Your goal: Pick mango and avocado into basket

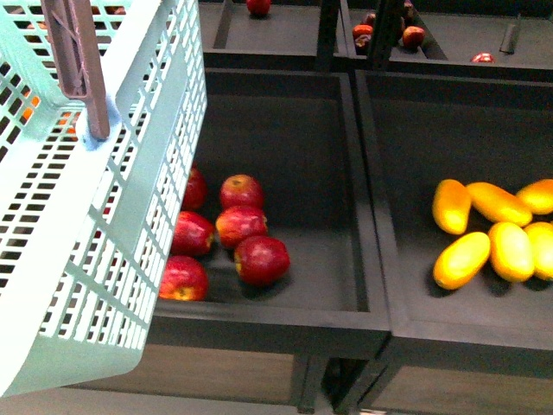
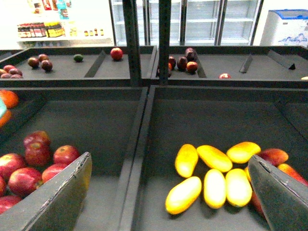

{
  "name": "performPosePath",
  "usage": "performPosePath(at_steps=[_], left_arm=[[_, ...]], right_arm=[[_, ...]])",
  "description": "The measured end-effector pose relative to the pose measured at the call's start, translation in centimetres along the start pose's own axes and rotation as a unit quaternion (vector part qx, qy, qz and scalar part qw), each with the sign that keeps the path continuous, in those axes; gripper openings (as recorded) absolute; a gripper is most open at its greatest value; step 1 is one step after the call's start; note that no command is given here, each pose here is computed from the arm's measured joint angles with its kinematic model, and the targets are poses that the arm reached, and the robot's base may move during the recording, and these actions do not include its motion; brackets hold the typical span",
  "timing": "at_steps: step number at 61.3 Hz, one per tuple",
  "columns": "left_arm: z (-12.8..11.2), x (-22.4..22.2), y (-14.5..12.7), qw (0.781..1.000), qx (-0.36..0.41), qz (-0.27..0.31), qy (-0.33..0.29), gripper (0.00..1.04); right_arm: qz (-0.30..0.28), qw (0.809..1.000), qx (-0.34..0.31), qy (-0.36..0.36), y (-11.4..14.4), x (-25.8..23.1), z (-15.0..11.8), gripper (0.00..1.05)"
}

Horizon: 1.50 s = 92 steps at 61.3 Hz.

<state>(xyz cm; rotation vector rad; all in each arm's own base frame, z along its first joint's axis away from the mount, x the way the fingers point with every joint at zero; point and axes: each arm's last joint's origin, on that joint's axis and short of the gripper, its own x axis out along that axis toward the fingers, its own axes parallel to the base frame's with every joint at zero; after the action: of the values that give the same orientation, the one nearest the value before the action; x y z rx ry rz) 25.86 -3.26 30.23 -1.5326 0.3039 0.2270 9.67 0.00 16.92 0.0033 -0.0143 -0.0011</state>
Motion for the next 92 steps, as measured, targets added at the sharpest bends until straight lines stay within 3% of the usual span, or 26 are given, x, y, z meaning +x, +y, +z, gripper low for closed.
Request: performPosePath(at_steps=[22, 25, 26, 34, 44, 56, 70, 92], left_arm=[[0.3, 0.0, 0.0, 1.0, 0.009, 0.0, -0.013, 0.15], [-0.1, 0.5, 0.0, 0.996, 0.064, 0.041, 0.043, 0.15], [-0.4, 1.1, -0.3, 0.989, 0.119, 0.049, 0.069, 0.15], [-2.5, 5.1, -2.5, 0.939, 0.314, 0.03, 0.136, 0.15], [-4.8, 10.2, -4.8, 0.899, 0.405, 0.012, 0.167, 0.15], [-11.5, 14.7, -5.2, 0.858, 0.43, 0.003, 0.28, 0.15], [-18.1, 13.1, -4.0, 0.82, 0.434, -0.024, 0.372, 0.15], [-20.6, 10.4, -1.8, 0.804, 0.419, -0.018, 0.42, 0.15]], right_arm=[[0.002, 1.0, 0.0, 0.001, 0.0, 0.0, 0.0, 0.96], [0.002, 1.0, 0.0, 0.001, 0.0, 0.0, 0.0, 0.96], [0.001, 1.0, 0.0, 0.001, 0.0, 0.0, 0.0, 0.96], [0.001, 1.0, 0.0, 0.001, 0.0, 0.0, 0.0, 0.96], [0.0, 1.0, 0.0, 0.001, 0.0, 0.0, 0.0, 0.96], [0.001, 1.0, 0.0, 0.001, 0.0, 0.0, 0.0, 0.96], [0.001, 1.0, 0.0, 0.001, 0.0, 0.0, 0.0, 0.96], [0.001, 1.0, 0.0, 0.001, 0.0, 0.0, 0.0, 0.96]])
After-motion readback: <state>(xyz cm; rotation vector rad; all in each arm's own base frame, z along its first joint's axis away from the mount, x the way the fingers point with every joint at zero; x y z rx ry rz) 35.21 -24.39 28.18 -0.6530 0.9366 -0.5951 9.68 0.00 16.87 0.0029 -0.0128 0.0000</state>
